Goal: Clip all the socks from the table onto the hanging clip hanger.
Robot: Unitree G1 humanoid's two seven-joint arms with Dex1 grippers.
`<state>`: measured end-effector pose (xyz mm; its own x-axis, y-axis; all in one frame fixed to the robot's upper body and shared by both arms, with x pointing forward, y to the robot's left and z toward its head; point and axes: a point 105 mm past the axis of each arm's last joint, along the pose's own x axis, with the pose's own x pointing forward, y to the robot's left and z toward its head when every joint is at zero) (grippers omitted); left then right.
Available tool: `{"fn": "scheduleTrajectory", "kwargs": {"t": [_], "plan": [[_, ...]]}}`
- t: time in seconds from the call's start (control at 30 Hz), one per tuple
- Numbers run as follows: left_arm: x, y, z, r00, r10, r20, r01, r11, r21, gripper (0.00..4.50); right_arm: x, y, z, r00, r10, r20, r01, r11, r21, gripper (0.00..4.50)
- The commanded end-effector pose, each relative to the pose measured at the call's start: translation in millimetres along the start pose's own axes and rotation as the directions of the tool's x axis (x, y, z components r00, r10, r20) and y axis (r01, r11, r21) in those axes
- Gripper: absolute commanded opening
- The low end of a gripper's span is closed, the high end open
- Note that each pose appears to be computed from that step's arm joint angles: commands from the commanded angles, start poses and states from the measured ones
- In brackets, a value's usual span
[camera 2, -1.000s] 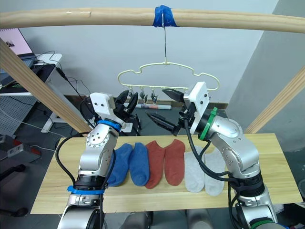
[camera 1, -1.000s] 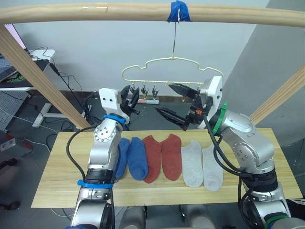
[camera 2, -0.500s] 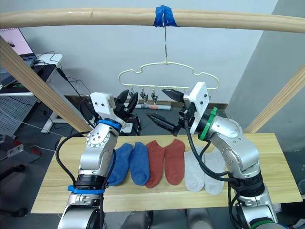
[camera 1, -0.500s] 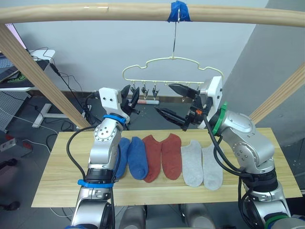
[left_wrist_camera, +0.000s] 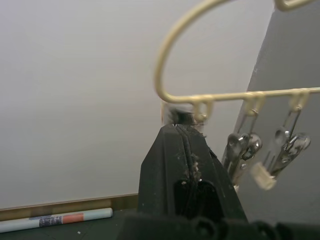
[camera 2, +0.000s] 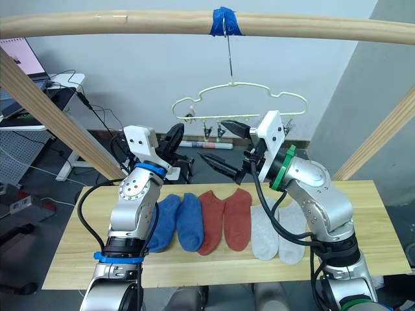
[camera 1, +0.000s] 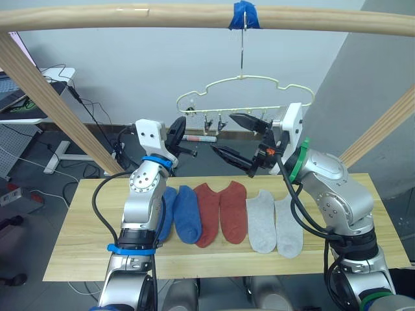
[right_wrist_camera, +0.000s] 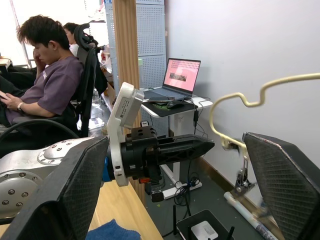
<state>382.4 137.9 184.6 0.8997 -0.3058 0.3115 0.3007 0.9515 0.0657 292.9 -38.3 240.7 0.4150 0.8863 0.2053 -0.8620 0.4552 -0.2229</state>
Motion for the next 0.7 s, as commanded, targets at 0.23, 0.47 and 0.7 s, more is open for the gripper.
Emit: {"fn": "scheduleTrajectory", "kwargs": {"t": [0.23, 0.47, 0.7], "plan": [[-10.1, 11.3, 12.0, 1.0, -0.018, 0.001, 0.017, 0.998, 0.055, 0.01, -15.4, -2.8, -8.6, 0.999, -0.036, -0.031, 0.036, 0.999, 0.011, 4.5], [-21.3, 11.8, 10.5, 1.0, -0.016, -0.013, 0.017, 0.998, 0.062, 0.01, -15.7, -5.0, -7.2, 0.998, -0.049, -0.027, 0.049, 0.999, 0.002, 4.5], [-28.7, 8.9, 10.1, 0.999, -0.033, -0.017, 0.034, 0.998, 0.046, 0.87, -13.7, -5.1, -4.2, 0.999, -0.04, -0.019, 0.04, 0.999, -0.01, 4.5]]}}
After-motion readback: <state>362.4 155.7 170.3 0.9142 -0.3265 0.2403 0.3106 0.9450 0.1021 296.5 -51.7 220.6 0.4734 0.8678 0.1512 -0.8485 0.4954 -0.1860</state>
